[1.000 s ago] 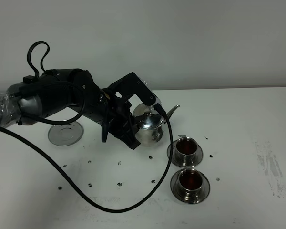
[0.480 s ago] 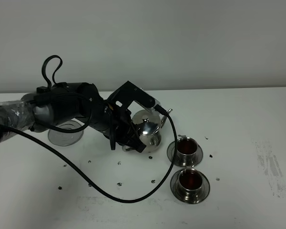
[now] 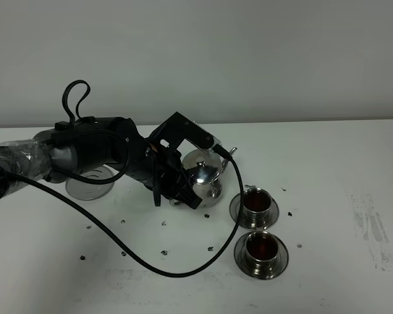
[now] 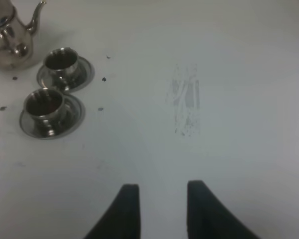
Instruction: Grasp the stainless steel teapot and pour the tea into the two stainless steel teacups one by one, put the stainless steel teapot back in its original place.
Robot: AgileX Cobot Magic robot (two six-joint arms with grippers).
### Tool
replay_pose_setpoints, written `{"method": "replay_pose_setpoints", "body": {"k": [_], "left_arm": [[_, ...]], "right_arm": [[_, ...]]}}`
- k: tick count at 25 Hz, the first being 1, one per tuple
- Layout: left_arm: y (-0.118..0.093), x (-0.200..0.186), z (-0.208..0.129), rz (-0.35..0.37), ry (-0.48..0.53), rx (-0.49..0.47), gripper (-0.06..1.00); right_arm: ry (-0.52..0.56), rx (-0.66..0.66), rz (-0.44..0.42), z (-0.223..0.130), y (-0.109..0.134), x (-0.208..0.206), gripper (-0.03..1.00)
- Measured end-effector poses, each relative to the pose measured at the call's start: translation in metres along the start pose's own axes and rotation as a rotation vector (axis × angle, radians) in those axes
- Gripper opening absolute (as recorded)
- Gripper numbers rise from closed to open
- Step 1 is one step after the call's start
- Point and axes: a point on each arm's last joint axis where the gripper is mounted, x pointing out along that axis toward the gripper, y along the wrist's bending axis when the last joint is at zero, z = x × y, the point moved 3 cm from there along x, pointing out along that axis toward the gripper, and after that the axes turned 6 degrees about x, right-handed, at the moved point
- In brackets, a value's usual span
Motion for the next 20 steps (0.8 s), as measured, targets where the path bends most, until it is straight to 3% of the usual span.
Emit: {"method": "replay_pose_setpoints", "body": {"k": [6, 10, 14, 20], "left_arm": [[-0.005, -0.021, -0.009, 0.003, 0.005, 0.023, 0.24], [0.005, -0.052, -0.018, 0.051, -0.024, 0.004, 0.24], [0.022, -0.082, -0.036, 0.117, -0.045, -0.051, 0.24], [0.048, -0.104, -0.076, 0.177, -0.008, -0.211, 0.24]], "right_arm": [[0.000, 0.000, 0.000, 0.000, 0.000, 0.000, 0.22], [0.000, 0.000, 0.000, 0.000, 0.000, 0.000, 0.22], [0.000, 0.000, 0.000, 0.000, 0.000, 0.000, 0.22], [0.000, 0.000, 0.000, 0.000, 0.000, 0.000, 0.22]]}}
